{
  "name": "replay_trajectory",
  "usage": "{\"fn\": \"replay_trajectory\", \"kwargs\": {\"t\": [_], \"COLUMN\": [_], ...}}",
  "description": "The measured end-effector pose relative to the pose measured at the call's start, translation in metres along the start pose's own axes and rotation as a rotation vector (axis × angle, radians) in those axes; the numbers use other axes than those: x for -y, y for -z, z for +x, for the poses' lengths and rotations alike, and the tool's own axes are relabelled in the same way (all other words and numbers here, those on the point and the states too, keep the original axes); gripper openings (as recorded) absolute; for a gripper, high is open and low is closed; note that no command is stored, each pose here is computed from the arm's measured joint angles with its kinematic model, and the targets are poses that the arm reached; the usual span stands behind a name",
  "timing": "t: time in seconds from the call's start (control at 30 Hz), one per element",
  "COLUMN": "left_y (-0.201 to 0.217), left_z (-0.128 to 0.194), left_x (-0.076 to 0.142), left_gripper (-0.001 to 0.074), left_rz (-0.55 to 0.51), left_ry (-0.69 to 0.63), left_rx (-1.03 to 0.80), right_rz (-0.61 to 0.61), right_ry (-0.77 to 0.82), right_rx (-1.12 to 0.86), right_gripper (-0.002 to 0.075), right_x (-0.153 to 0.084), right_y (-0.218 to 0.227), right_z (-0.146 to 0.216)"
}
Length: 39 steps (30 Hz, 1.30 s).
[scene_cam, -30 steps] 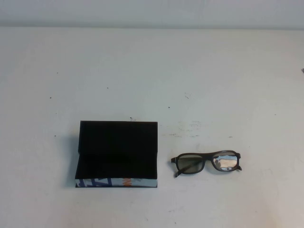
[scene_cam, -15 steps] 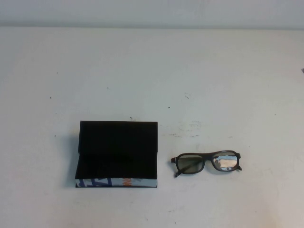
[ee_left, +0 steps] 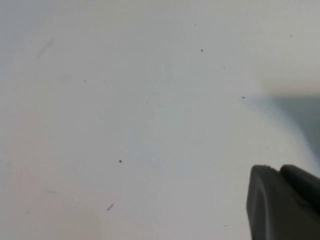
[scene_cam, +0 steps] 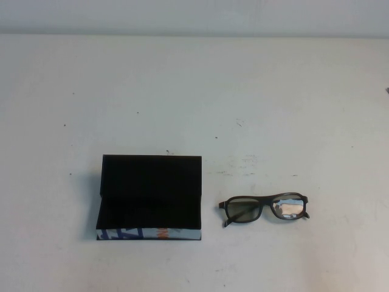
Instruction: Return glasses to glasses case
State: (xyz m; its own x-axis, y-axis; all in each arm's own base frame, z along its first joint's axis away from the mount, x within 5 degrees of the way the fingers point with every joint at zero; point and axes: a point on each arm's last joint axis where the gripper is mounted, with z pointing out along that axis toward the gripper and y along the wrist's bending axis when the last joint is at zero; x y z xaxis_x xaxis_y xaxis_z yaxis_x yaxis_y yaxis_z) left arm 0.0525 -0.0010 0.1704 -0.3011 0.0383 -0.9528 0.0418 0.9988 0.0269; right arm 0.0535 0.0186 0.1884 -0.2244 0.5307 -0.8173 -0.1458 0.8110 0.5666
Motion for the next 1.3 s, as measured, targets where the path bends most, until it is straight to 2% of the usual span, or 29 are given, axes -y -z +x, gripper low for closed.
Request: {"fn": "replay_trajectory", "kwargs": {"t": [0.07, 0.13, 0.27, 0.37, 0.5, 0.6, 0.73, 0.83, 0.97, 1.07, 1.3], "left_y": [0.0, 0.0, 0.0, 0.0, 0.0, 0.0, 0.0, 0.0, 0.0, 0.0, 0.0], "left_z": [0.0, 0.0, 0.0, 0.0, 0.0, 0.0, 0.0, 0.0, 0.0, 0.0, 0.0], "left_x": [0.0, 0.0, 0.0, 0.0, 0.0, 0.0, 0.0, 0.0, 0.0, 0.0, 0.0], "left_gripper": [0.0, 0.0, 0.0, 0.0, 0.0, 0.0, 0.0, 0.0, 0.0, 0.0, 0.0], "left_rz": [0.0, 0.0, 0.0, 0.0, 0.0, 0.0, 0.0, 0.0, 0.0, 0.0, 0.0], "left_ry": [0.0, 0.0, 0.0, 0.0, 0.0, 0.0, 0.0, 0.0, 0.0, 0.0, 0.0], "left_rx": [0.0, 0.0, 0.0, 0.0, 0.0, 0.0, 0.0, 0.0, 0.0, 0.0, 0.0], "right_rz": [-0.027, -0.032, -0.024, -0.03, -0.11, -0.144, -0.123, -0.088, -0.086, -0.13, -0.311], "right_ry": [-0.144, -0.209, -0.243, -0.228, -0.177, -0.098, 0.043, 0.153, 0.267, 0.339, 0.683], "right_rx": [0.048, 0.104, 0.182, 0.158, 0.055, -0.127, -0.427, -0.637, -0.809, -0.87, -1.079], "right_gripper": [-0.0011, -0.0011, -0.0011, -0.0011, -0.0011, -0.0011, -0.0011, -0.0011, -0.0011, -0.0011, -0.0011], "right_x": [-0.002, -0.002, 0.0, -0.001, -0.024, -0.048, -0.072, -0.079, -0.083, -0.088, -0.109], "right_y": [0.0, 0.001, 0.002, 0.001, 0.006, 0.006, -0.003, -0.015, -0.037, -0.051, -0.087], "right_z": [-0.005, -0.01, -0.017, -0.015, -0.026, -0.04, -0.058, -0.067, -0.077, -0.082, -0.068]}}
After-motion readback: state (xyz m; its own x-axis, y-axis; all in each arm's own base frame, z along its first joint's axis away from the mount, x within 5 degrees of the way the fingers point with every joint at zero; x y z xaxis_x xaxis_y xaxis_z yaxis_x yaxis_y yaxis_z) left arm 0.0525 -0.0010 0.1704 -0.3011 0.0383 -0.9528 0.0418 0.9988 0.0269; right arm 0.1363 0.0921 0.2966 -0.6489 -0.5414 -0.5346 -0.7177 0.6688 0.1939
